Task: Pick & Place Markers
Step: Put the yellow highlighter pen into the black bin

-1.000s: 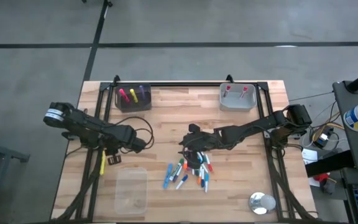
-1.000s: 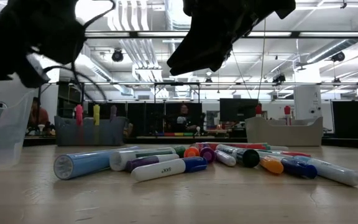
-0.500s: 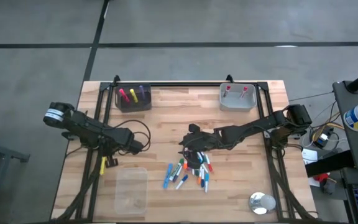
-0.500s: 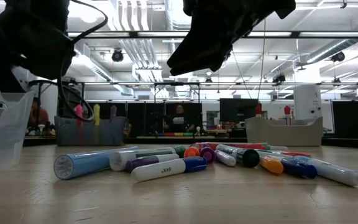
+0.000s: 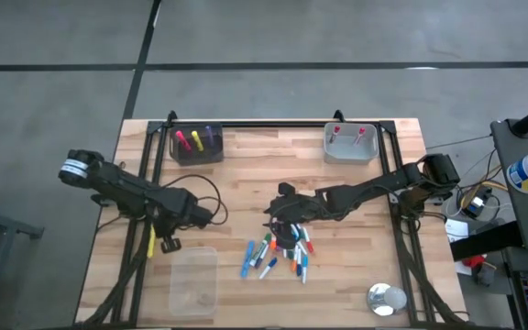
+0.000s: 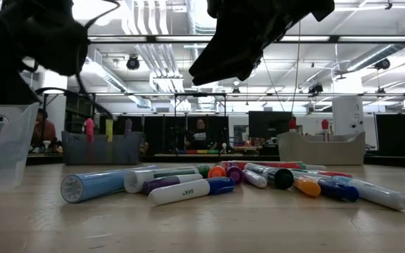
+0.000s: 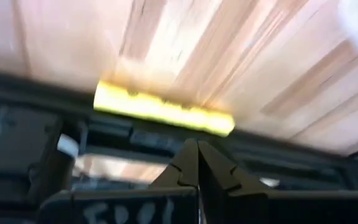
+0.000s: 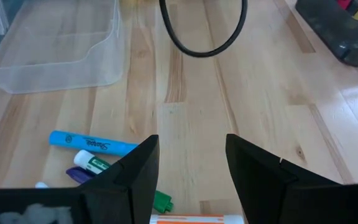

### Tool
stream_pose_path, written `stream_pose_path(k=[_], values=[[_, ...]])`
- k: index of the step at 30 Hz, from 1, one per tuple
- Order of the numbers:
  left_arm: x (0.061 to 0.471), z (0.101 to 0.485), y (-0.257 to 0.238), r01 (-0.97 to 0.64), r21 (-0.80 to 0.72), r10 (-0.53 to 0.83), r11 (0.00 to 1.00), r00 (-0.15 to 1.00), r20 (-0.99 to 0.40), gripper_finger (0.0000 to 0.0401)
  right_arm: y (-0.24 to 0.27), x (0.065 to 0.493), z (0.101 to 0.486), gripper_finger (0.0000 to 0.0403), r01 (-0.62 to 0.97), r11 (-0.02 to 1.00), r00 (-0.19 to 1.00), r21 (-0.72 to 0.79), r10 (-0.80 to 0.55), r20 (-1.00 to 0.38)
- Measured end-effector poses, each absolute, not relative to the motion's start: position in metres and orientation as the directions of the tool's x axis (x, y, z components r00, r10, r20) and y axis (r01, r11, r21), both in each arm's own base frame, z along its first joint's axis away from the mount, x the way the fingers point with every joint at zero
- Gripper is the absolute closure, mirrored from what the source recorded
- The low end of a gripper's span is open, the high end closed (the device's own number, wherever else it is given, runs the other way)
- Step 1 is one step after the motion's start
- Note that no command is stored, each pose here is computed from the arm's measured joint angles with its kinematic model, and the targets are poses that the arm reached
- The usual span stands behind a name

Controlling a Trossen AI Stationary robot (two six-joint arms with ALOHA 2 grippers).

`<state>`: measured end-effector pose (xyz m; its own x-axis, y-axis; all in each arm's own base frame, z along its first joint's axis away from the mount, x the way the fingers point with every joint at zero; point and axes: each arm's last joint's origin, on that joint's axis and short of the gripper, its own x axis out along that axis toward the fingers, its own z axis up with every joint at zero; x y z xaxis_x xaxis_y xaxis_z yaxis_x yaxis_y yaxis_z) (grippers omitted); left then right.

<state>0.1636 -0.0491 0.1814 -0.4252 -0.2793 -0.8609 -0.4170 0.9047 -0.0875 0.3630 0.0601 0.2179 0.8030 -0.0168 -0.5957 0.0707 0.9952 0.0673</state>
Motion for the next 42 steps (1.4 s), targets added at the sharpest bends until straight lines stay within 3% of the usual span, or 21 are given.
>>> stream_pose_path(k=[7,15,21,27,38,42], values=[[0.158,0.199,-0.044,-0.471,-0.084,-0.209,0.878,-0.219,-0.953,0.0401,0.060,0.364,0.219,0.0220,0.067,0.995,0.812,0.067,-0.016,-0.583],[0.151,0.223,-0.037,-0.506,-0.115,-0.076,0.855,0.098,-0.992,0.0401,0.061,0.370,0.229,0.0220,0.049,0.996,0.875,0.081,-0.004,-0.483],[0.154,0.242,-0.034,-0.474,-0.213,-0.014,0.854,0.390,-0.921,0.0401,0.062,0.372,0.233,0.0229,0.059,0.991,0.895,0.122,0.001,-0.445],[0.165,0.262,-0.035,-0.350,-0.323,-0.024,0.879,0.644,-0.764,0.0401,0.064,0.377,0.239,0.0265,0.047,0.980,0.904,0.194,0.041,-0.425],[0.180,0.280,-0.041,-0.191,-0.370,-0.070,0.909,0.806,-0.588,0.0401,0.065,0.378,0.242,0.0372,0.013,0.974,0.902,0.226,0.086,-0.423],[0.184,0.284,-0.043,-0.142,-0.369,-0.086,0.918,0.839,-0.537,0.0401,0.065,0.379,0.241,0.0392,0.012,0.974,0.903,0.226,0.087,-0.422]])
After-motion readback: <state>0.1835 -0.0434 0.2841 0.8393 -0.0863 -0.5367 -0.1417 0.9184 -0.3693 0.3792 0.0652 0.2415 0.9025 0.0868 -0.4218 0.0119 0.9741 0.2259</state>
